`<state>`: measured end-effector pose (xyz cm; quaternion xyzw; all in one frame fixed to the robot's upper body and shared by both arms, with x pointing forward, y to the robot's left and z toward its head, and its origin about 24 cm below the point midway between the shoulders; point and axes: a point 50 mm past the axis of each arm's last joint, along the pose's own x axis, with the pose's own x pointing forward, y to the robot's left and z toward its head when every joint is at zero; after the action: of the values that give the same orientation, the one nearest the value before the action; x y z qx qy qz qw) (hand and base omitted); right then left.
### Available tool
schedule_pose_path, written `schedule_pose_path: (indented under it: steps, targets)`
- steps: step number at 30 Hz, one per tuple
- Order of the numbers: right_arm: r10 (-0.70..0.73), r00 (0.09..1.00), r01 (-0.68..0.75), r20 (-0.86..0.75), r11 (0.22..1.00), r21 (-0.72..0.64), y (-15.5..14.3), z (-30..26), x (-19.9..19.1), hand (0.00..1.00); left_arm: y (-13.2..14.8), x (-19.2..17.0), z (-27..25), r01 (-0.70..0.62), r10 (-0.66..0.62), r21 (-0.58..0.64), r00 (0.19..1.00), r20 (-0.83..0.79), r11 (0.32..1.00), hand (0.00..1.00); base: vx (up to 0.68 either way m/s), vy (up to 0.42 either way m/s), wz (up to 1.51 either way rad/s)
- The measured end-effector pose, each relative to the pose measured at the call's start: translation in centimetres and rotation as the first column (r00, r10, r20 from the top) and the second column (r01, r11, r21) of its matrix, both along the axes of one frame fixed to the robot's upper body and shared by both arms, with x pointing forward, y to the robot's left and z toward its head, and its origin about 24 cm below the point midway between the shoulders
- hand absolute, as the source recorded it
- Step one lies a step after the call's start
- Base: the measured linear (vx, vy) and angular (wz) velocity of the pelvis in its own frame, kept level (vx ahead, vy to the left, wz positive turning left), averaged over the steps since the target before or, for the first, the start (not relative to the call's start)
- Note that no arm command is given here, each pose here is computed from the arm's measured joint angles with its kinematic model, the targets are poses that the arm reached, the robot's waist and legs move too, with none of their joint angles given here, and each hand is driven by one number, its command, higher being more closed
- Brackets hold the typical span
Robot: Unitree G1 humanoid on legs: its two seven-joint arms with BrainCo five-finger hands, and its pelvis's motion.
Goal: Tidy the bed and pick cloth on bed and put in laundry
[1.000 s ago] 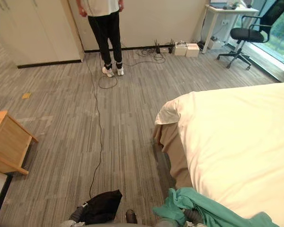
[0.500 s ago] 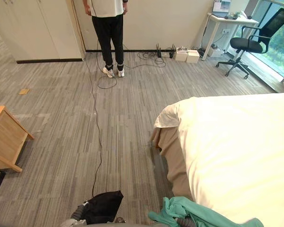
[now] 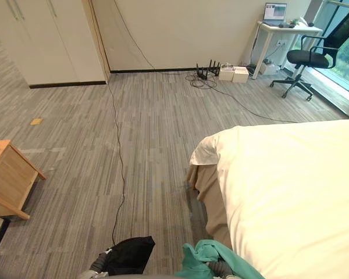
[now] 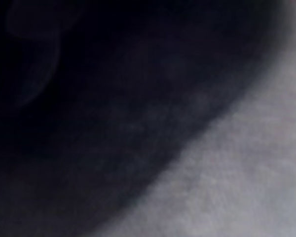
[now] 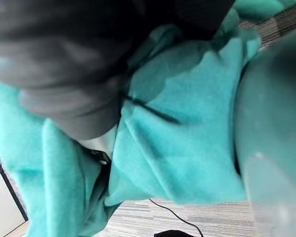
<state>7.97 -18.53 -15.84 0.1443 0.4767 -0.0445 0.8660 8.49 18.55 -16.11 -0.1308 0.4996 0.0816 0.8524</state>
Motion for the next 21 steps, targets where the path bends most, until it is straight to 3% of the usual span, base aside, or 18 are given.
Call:
schedule_pose_path:
  steps: [4, 9, 16, 21]
  targets:
    - [-0.089, 0.996, 0.088, -0.009, 0.996, -0.034, -0.6, 0.1, -0.2, 1.0, 0.3, 0.2, 0.1, 0.007, -0.007, 0.009, 1.0, 0.004, 1.0, 1.0, 0.06, 0.032, 0.14]
    - [-0.201, 0.974, 0.204, 0.108, 0.979, -0.021, -2.1, 1.3, 3.0, 1.0, 0.6, 1.8, 0.6, 0.054, -0.056, 0.039, 0.998, 0.03, 0.998, 1.0, -0.03, 0.029, 0.1]
    - [-0.328, 0.944, 0.327, 0.037, 0.944, 0.043, -2.3, 0.4, 0.2, 1.0, 0.2, 2.4, 0.5, 0.094, -0.095, 0.042, 0.995, 0.015, 0.995, 1.0, 0.23, -0.104, 0.43]
    - [-0.378, 0.924, 0.379, -0.056, 0.926, 0.001, -3.0, -0.1, -2.1, 1.0, -1.1, 0.7, -0.1, 0.056, -0.056, 0.0, 0.998, -0.029, 0.998, 1.0, 0.56, -0.257, 0.28]
